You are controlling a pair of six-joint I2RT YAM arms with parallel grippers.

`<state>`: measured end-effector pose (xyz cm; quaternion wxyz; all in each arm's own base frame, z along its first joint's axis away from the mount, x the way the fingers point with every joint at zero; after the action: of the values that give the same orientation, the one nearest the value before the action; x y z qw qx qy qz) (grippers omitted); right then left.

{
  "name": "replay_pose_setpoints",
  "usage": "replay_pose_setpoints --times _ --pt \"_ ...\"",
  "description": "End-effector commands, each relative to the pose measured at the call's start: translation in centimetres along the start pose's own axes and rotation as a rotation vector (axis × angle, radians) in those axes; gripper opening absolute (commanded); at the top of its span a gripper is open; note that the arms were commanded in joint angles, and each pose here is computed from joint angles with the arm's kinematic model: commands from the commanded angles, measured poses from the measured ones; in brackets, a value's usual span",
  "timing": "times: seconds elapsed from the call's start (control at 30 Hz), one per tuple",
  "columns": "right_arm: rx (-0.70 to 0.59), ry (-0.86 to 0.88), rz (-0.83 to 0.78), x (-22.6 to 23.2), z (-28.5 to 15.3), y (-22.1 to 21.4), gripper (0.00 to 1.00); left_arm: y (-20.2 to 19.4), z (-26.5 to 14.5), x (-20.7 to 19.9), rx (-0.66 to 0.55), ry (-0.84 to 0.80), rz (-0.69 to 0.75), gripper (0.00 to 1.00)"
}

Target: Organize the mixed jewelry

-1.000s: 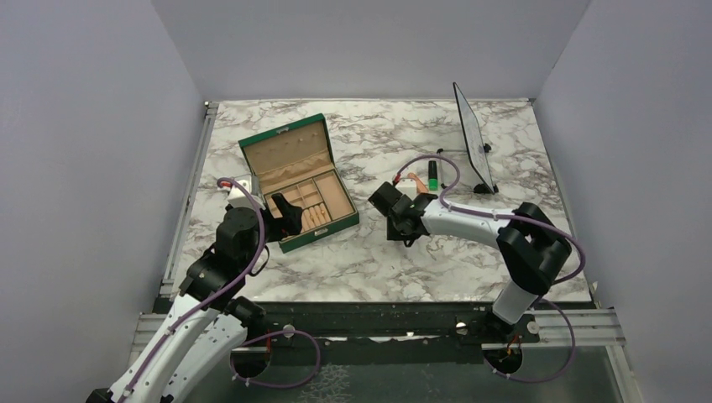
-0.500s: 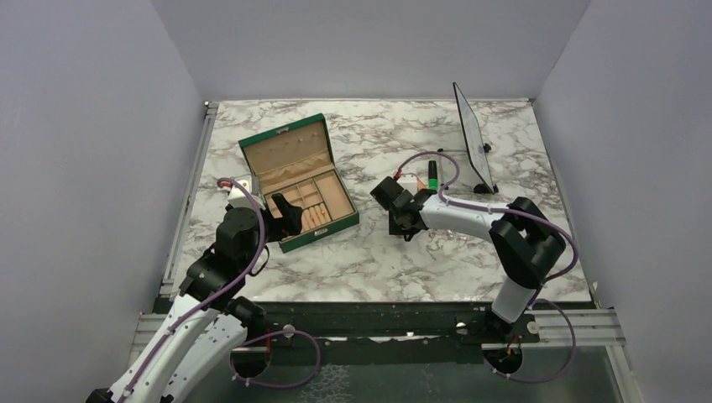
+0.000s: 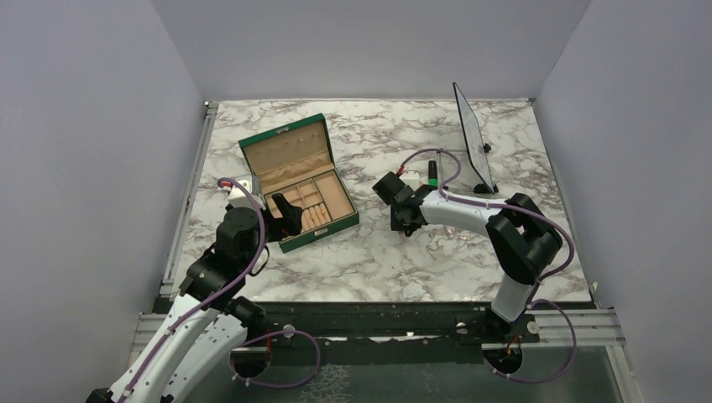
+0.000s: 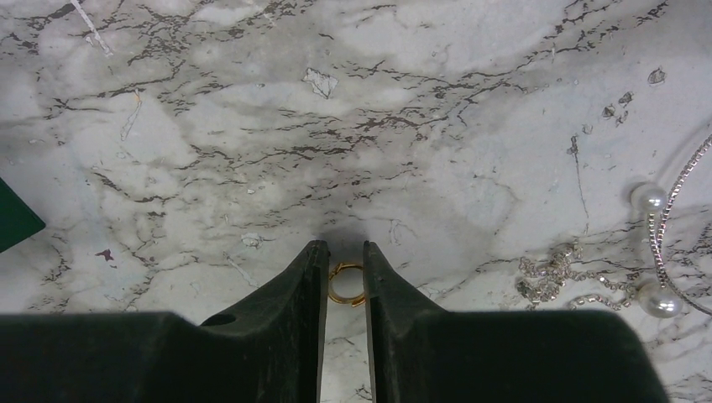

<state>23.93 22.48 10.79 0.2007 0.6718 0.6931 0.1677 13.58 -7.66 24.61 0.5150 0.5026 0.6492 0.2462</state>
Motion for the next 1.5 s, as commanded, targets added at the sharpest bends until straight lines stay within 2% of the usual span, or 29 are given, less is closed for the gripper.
replay_pose_setpoints --times 0.0,0.57,0.9,1.03,1.17,1.47 --pt "0.034 -0.067 0.006 -0.9 0.3 -0.6 0.25 0.1 0.1 -0.1 -0.014 -0.022 0.006 0.89" --pt "0.135 -0.081 -0.009 -3.0 -1.1 -3.1 0.25 0.0 0.3 -0.2 -0.001 -0.023 0.006 0.89" --pt "0.125 0.006 0.012 -3.3 -3.2 -2.9 0.18 -0.1 0.4 -0.2 0.005 -0.022 0.005 0.89" --pt "0.092 0.022 -0.001 -3.4 -3.7 -2.5 0.2 -0.1 0.5 -0.2 0.009 -0.022 0.006 0.89" --pt "0.112 0.042 -0.018 -3.4 -3.8 -2.7 0.26 -0.1 0.4 -0.2 0.007 -0.023 0.005 0.89" --pt "0.166 0.05 -0.046 -3.6 -3.3 -3.7 0.26 -0.2 0.5 -0.2 0.009 -0.02 0.006 0.89"
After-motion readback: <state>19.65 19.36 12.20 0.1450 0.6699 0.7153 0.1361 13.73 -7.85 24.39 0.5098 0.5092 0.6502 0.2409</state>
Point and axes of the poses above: each gripper's point midway between its finger pads, its own z axis out along the fingers, its own x axis along the line the jaws close on, y = z × x, the point moved 10 cm from there along -z, back along the fingers, and after that the axes turned 3 degrees about -z, right-handed, at the moved point
